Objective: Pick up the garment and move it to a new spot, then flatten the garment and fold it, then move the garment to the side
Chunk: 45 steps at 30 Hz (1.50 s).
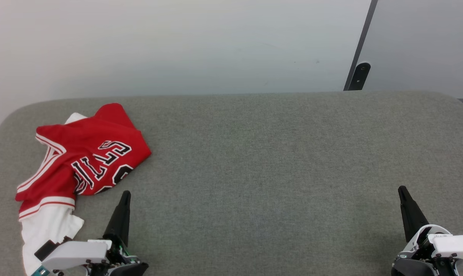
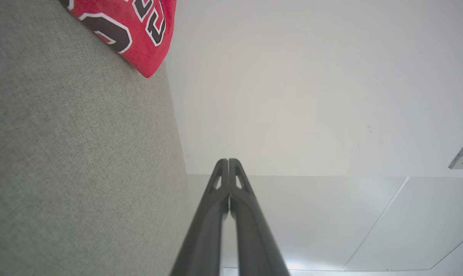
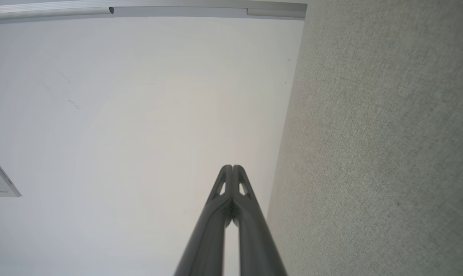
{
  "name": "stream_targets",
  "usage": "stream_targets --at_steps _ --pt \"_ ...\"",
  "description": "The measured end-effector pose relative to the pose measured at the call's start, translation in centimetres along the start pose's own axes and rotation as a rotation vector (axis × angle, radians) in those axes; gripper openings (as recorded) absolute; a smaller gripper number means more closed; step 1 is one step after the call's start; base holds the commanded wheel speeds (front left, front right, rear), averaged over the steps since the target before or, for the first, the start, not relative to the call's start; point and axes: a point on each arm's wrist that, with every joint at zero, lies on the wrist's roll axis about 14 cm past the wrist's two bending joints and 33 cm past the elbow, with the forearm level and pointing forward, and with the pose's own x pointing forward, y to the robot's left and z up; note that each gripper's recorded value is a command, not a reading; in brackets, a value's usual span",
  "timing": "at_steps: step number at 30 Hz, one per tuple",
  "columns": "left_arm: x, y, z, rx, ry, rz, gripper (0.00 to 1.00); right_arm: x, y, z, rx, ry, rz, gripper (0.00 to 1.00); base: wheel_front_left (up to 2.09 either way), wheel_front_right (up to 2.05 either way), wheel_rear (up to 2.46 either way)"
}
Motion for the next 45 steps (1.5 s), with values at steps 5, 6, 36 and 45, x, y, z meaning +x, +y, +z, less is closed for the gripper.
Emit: stream_targets --at_steps 5,6,36,45 --pt "0.0 0.0 0.0 0.000 0.000 0.000 0.00 0.0 0.0 0.0 0.000 0.000 0.000 0.00 0.00 0.00 0.00" --pt "0.0 0.0 0.0 0.000 0.000 0.000 0.00 0.0 0.0 0.0 0.000 0.000 0.000 0.00 0.00 0.00 0.00" --pt "-1.3 2.5 -0.2 -0.009 -0.009 0.075 1.00 -1.1 -2.4 -0.3 0.007 -0.006 -0.071 1.00 0.00 0.00 0.00" --pt "-1.6 2.2 -0.2 0.060 -0.022 0.064 1.00 -1.4 -2.3 -0.6 -0.052 -0.013 -0.070 1.00 0.00 0.00 0.00"
